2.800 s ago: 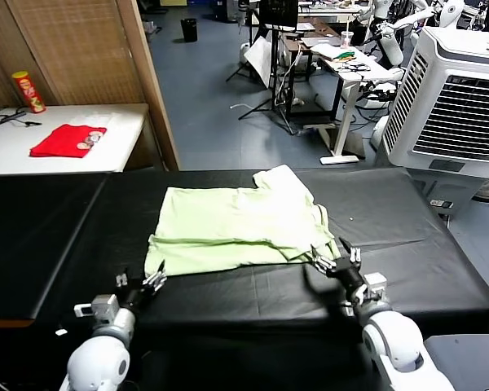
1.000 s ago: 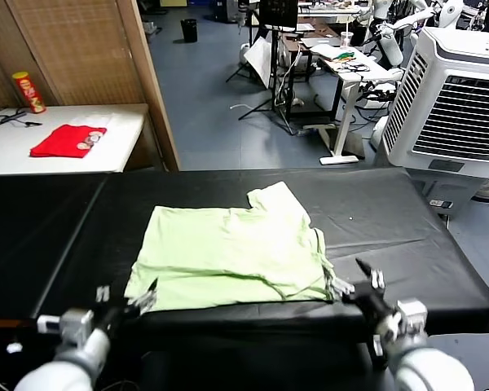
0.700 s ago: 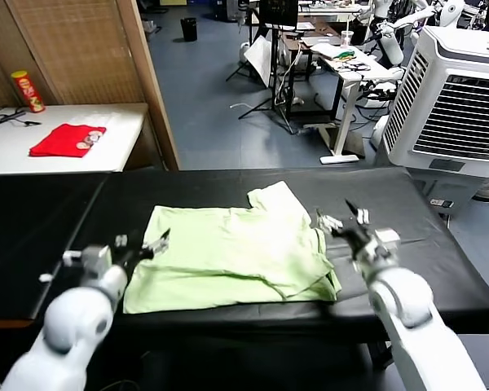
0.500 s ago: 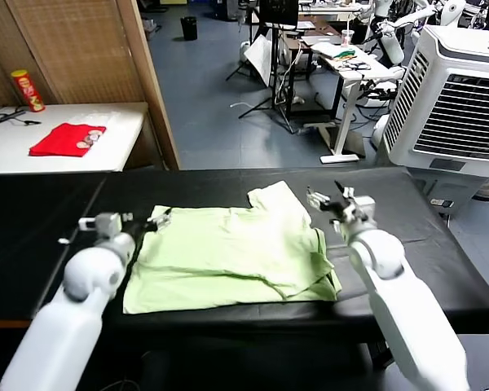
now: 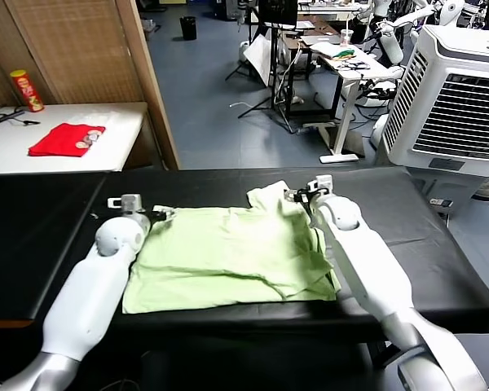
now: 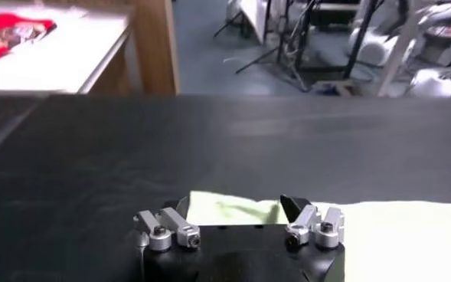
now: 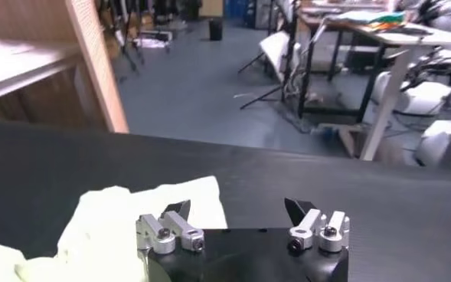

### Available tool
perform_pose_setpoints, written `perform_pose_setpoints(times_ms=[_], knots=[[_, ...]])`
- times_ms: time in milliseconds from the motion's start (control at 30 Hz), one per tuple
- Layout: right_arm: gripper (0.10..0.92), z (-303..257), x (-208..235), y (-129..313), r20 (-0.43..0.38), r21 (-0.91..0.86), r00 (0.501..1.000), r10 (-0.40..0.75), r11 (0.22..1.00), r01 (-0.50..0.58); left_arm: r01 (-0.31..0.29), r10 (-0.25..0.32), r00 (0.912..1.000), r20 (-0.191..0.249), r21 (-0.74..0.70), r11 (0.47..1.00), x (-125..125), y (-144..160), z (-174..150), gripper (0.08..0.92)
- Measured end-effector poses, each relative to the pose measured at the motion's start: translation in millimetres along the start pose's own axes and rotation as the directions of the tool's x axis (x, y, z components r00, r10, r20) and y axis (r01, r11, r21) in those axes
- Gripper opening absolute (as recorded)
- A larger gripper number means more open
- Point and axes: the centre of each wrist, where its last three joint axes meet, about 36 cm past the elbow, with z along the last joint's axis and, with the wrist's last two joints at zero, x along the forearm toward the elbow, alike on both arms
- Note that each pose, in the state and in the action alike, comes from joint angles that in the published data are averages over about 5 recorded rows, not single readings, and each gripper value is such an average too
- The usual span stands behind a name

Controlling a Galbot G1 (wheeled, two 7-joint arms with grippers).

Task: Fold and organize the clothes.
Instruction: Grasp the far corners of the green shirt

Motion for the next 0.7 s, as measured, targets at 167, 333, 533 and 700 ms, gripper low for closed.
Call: perform_pose_setpoints(times_ms=[167, 333, 533, 700], knots=[[0.778, 6, -8, 5, -0.021, -0.028, 1.000, -0.010, 1.000, 0.009, -0.002, 0.002, 1.0000, -0.005, 0.022, 1.000, -7, 6, 1, 0.755], [0.587, 10, -11, 11, -0.021, -0.054, 1.000, -0.006, 0.999, 0.005, -0.006, 0.007, 1.0000, -0.006, 0.024, 1.000, -8, 11, 4, 0.502], [0.256, 18, -10, 17, 0.014, -0.084, 1.000, 0.005, 0.996, -0.003, -0.012, 0.012, 0.9999, -0.002, 0.022, 1.000, -7, 14, 6, 0.189], [0.122, 28, -4, 14, 0.090, -0.096, 0.996, 0.002, 0.995, 0.007, -0.024, 0.024, 0.9997, 0.012, 0.020, 1.000, -6, 13, 5, 0.132]])
